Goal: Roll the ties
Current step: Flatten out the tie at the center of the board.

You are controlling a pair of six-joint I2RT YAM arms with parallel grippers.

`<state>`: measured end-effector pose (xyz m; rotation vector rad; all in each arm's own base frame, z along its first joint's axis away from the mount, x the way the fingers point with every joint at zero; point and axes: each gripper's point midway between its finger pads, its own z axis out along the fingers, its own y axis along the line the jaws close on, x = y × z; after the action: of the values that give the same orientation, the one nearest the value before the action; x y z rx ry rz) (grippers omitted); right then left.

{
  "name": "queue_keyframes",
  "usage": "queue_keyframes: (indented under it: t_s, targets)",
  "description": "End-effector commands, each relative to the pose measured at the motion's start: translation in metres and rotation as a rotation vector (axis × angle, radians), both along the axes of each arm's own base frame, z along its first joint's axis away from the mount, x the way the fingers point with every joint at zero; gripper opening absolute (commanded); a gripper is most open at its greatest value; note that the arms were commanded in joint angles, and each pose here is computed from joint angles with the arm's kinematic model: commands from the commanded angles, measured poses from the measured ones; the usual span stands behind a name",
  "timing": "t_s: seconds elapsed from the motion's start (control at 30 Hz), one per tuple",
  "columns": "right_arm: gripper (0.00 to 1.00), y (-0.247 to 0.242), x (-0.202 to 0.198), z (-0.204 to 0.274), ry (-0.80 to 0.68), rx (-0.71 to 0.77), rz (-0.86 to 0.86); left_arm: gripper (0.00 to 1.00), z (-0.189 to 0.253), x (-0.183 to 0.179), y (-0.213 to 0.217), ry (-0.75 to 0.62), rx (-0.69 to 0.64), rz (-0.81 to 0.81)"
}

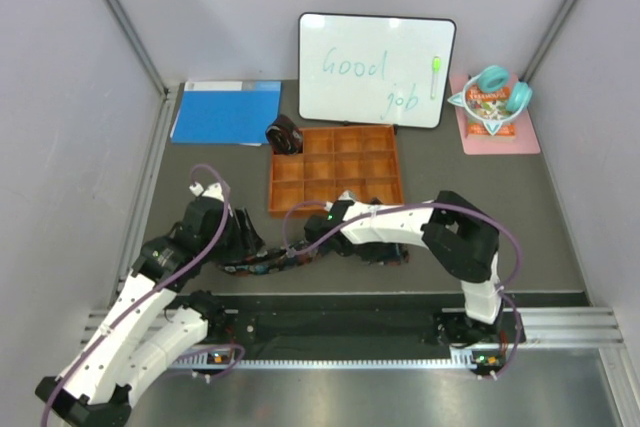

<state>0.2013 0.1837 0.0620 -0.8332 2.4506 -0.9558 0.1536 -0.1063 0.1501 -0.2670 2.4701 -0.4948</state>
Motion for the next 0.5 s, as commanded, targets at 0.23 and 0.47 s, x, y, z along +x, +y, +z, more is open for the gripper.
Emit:
queue_keyframes:
  t_s: [0.23,0.47]
  targets:
    - [0.97,0.045,0.003,0.039,0.089,0.744,-0.146,0.62,0.012,0.003,0.006,-0.054,0.022,0.000]
    - [0.99,0.043,0.009,0.032,0.093,0.745,-0.130,0.62,0.013,0.005,0.006,-0.063,0.021,-0.001]
